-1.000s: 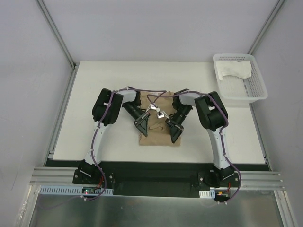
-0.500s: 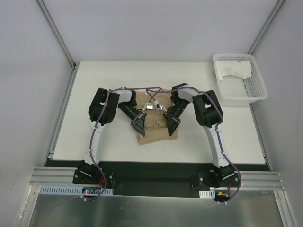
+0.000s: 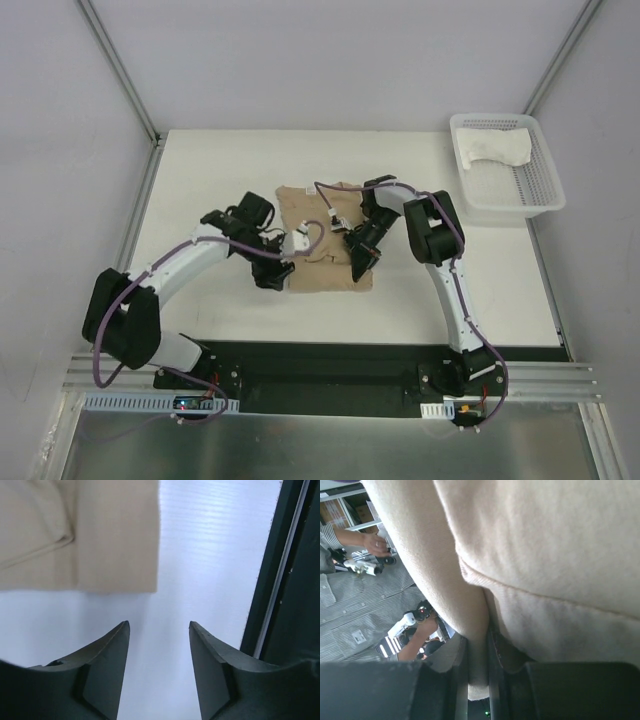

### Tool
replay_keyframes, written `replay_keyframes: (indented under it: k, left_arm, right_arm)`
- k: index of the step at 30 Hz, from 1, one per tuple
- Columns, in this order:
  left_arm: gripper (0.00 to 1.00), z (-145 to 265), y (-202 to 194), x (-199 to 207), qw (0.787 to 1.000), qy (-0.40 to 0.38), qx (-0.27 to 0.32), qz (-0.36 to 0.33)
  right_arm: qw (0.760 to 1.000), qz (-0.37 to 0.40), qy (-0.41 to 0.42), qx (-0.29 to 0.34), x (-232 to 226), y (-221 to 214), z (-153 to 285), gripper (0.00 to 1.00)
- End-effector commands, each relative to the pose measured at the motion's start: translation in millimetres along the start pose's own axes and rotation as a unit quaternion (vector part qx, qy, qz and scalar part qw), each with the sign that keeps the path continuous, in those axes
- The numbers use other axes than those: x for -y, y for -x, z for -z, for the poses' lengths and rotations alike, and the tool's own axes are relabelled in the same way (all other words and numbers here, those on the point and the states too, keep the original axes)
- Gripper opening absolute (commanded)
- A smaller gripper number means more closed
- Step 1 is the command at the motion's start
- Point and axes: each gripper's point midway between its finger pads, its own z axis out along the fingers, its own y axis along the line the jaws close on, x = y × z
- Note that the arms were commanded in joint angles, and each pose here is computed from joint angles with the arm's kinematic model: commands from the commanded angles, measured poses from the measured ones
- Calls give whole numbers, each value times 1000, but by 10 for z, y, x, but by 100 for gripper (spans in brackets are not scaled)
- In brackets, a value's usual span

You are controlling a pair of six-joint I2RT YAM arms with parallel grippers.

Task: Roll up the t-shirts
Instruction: Roll the T-shirt to the center of the board.

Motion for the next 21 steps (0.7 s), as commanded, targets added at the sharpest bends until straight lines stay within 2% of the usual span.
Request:
replay_keyframes:
  k: [1, 3, 6, 12, 19, 20, 21]
  left_arm:
    - [54, -209, 77, -22, 981, 84, -11, -174]
    - [56, -327, 214, 55, 971, 90, 4, -222]
    - [56, -445, 327, 93, 966, 87, 2, -243]
    - [56, -691, 296, 1, 965, 82, -25, -246]
    - [57, -920, -117, -101, 961, 62, -97, -253]
    - [56, -941, -160, -106, 959, 58, -104, -257]
    - [55, -974, -254, -113, 959, 51, -120, -253]
  right_arm:
    - [994, -59, -6, -96, 0, -324, 4, 11]
    - [993, -58, -8, -102, 3, -333, -11, 11]
    - [993, -57, -8, -101, -5, -335, -10, 11]
    - [993, -56, -6, -100, -6, -339, -7, 11]
    - [994, -56, -4, -95, -5, -325, 2, 11]
    - [994, -56, -4, -90, -13, -314, 21, 13]
    - [995, -51, -2, -84, -27, -311, 44, 18]
